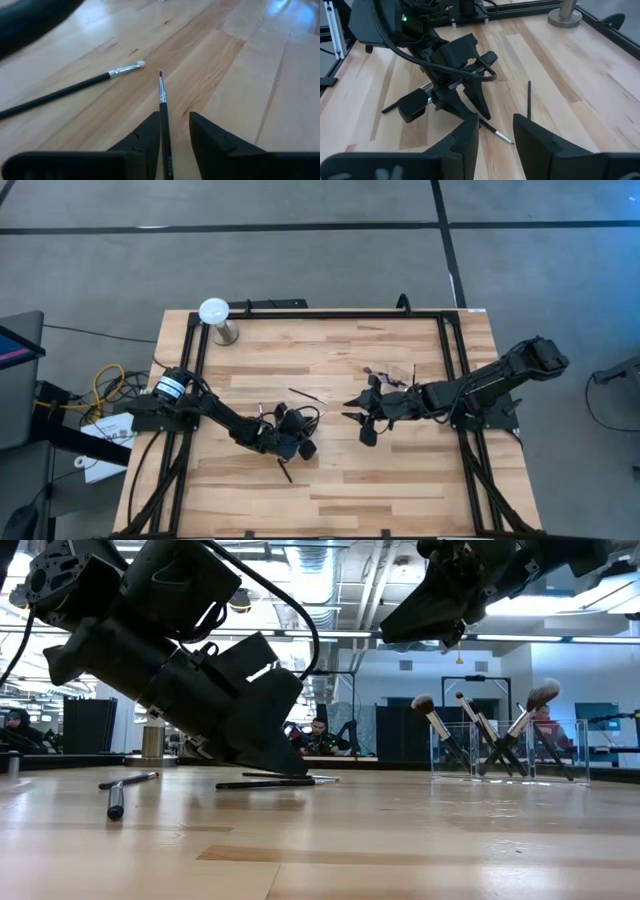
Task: Pick & Place Makeup Supplies
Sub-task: Put the black makeup brush into the transparent organizer
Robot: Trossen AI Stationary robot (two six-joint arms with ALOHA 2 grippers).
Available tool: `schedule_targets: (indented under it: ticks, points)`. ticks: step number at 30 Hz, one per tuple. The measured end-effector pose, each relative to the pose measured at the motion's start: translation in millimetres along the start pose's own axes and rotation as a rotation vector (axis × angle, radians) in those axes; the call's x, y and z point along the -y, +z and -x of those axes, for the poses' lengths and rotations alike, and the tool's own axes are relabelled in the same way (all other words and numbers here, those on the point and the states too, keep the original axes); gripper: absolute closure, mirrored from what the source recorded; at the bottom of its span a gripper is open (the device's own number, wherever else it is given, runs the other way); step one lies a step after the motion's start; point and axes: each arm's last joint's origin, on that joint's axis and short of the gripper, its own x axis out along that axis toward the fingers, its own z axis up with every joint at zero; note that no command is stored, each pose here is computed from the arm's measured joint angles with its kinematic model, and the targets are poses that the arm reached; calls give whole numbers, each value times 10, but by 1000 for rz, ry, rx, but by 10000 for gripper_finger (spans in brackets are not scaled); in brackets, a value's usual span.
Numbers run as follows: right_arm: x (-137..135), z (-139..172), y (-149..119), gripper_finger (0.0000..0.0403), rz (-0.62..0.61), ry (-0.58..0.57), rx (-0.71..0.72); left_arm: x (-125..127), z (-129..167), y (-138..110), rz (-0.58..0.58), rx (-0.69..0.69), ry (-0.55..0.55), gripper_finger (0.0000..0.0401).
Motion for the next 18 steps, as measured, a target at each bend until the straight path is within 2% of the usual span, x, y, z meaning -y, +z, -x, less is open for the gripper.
schedule_targets:
  ticks: [3,9,12,15,18]
  points:
    - [0,0,0,290,0,0,0,-1,-48,-64,-1,0,8,302]
    - [2,-1,1,290,-1,-1,0,-19,-207,-386,52,65,107,309]
    - [2,-1,0,290,0,-1,0,5,-234,-470,49,81,110,317]
    - [12,-4,2,290,-2,-5,0,10,-214,-452,24,65,87,346]
    - [14,-4,3,290,-3,-6,0,11,-184,-357,48,46,43,385]
